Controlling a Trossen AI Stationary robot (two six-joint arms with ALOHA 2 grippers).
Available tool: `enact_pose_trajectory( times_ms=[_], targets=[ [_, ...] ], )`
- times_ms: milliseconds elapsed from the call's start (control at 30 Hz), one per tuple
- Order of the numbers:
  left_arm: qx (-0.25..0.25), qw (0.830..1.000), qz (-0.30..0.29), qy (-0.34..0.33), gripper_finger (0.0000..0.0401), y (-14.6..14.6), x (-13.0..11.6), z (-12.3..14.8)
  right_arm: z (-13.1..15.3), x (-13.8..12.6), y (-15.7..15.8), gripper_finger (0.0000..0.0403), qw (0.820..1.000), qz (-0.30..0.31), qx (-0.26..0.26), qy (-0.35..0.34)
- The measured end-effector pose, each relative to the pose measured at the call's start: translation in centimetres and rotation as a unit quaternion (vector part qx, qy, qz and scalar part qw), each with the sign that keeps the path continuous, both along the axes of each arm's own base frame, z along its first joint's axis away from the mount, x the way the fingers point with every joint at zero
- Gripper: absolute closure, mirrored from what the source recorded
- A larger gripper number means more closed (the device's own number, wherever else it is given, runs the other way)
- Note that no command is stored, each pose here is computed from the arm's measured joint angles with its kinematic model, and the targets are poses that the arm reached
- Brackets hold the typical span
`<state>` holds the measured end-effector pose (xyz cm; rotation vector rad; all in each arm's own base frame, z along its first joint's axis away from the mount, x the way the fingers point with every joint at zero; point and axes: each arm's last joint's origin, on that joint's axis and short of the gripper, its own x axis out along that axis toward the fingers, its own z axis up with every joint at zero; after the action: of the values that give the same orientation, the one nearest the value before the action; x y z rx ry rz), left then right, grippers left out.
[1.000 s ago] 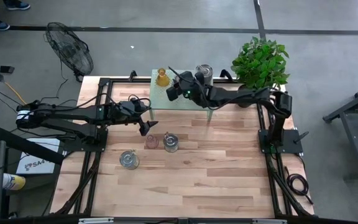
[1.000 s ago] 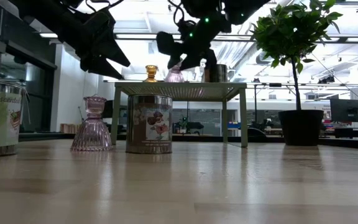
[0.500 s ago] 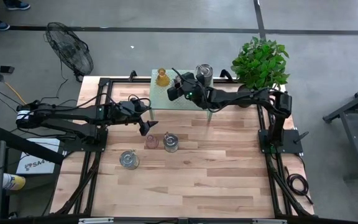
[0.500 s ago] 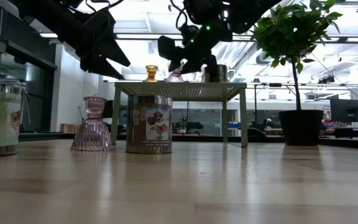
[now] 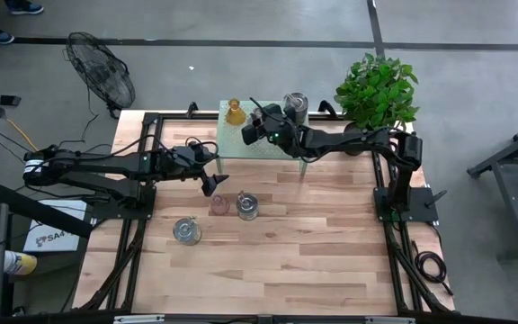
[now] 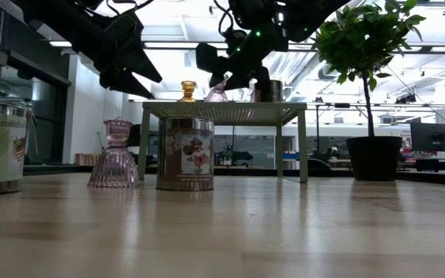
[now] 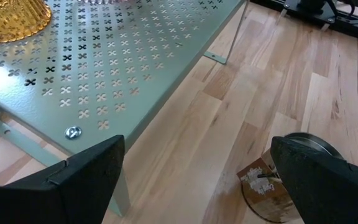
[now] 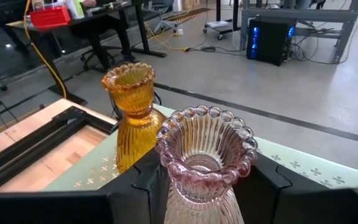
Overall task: Pick & Place candle stick holders
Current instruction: Put the right purple candle holder on the shelf
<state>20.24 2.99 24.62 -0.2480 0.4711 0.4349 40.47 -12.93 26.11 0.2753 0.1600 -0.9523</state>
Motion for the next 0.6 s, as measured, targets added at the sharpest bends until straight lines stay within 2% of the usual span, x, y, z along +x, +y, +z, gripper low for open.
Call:
enact_pose_trajectory(
  times_ms=[600],
  targets=[
    [0.000, 1.000, 0.000, 0.001, 0.0005, 0.00, -0.01, -0.02, -0.16, 0.09, 0.11, 0.0263, 0.998, 0.038, -0.015, 0.038]
  ],
)
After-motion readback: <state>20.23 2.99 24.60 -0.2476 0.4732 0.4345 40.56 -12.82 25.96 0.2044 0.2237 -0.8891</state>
